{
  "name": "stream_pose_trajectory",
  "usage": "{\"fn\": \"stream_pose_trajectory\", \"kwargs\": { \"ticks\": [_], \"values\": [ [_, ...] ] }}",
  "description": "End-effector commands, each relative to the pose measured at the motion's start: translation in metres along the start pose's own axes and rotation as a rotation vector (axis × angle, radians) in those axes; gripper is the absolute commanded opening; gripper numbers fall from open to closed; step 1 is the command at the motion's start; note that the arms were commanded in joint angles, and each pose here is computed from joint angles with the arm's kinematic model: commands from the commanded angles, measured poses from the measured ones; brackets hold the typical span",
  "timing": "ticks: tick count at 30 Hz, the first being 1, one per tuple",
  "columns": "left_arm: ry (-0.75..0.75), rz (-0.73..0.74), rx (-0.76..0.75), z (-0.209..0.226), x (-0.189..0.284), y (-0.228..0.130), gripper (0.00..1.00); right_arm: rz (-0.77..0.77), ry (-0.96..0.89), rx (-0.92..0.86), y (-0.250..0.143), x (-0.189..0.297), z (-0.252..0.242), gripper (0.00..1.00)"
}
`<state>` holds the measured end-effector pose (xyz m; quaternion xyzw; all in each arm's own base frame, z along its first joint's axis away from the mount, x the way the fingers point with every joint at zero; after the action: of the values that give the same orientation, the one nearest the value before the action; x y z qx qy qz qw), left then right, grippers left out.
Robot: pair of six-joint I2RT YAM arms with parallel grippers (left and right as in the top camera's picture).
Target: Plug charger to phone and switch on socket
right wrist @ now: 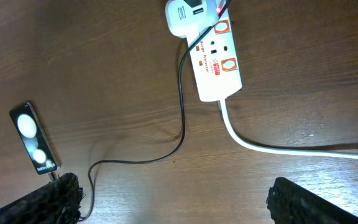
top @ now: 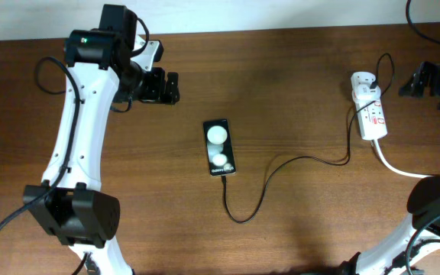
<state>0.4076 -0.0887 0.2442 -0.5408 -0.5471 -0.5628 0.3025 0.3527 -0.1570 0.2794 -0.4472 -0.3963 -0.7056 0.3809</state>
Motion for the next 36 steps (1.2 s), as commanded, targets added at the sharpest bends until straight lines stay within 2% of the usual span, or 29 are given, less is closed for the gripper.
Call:
{"fn": "stream_pose_trajectory", "kwargs": {
  "ticks": [1, 5, 8, 14, 19, 22, 29, 31, 36],
  "values": [
    [0.087, -0.022, -0.022, 0.008, 0.015, -0.001, 0.99, -0.021, -0.01, 0.006, -0.002, 0.009, 0.005, 0.99],
    [0.121, -0.022, -0.022, 0.013, 0.016, -0.001, 0.99, -0.021, -0.01, 0.006, -0.002, 0.009, 0.005, 0.99],
    [0.171, -0.169, -0.043, 0.019, 0.024, 0.028, 0.99, -0.022, -0.01, 0.006, -0.002, 0.009, 0.005, 0.99],
    [0.23, -0.34, -0.06, 0.019, 0.052, 0.025, 0.99, -0.021, -0.01, 0.006, -0.002, 0.009, 0.005, 0.99],
    [0.263, -0.567, -0.13, 0.015, 0.051, -0.025, 0.99, -0.021, -0.01, 0.006, -0.002, 0.009, 0.005, 0.99],
    [0.32, -0.759, -0.153, 0.016, 0.051, -0.071, 0.99, -0.021, -0.01, 0.006, -0.002, 0.009, 0.005, 0.99],
    [0.382, -1.304, -0.185, 0.01, 0.065, -0.145, 0.99, -0.022, -0.01, 0.006, -0.002, 0.009, 0.005, 0.99],
    [0.393, -1.381, -0.125, 0.015, 0.062, -0.16, 0.99, -0.022, -0.01, 0.006, -0.002, 0.009, 0.005, 0.99],
    [0.399, -1.466, -0.053, 0.023, 0.048, -0.189, 0.99, -0.022, -0.01, 0.006, -0.002, 0.009, 0.005, 0.99]
  ]
}}
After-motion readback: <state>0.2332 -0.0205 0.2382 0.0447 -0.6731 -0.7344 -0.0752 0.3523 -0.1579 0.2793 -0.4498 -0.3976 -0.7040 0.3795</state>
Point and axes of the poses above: each gripper's point midway between its finger pads, its own x axis back along the fingers, its own z axis along the line the jaws close on, y = z × x, the point moved 3 cm from there along x, back along the fingers, and after that the axes turned 5 degrees about -x, right-handed, at the moved point
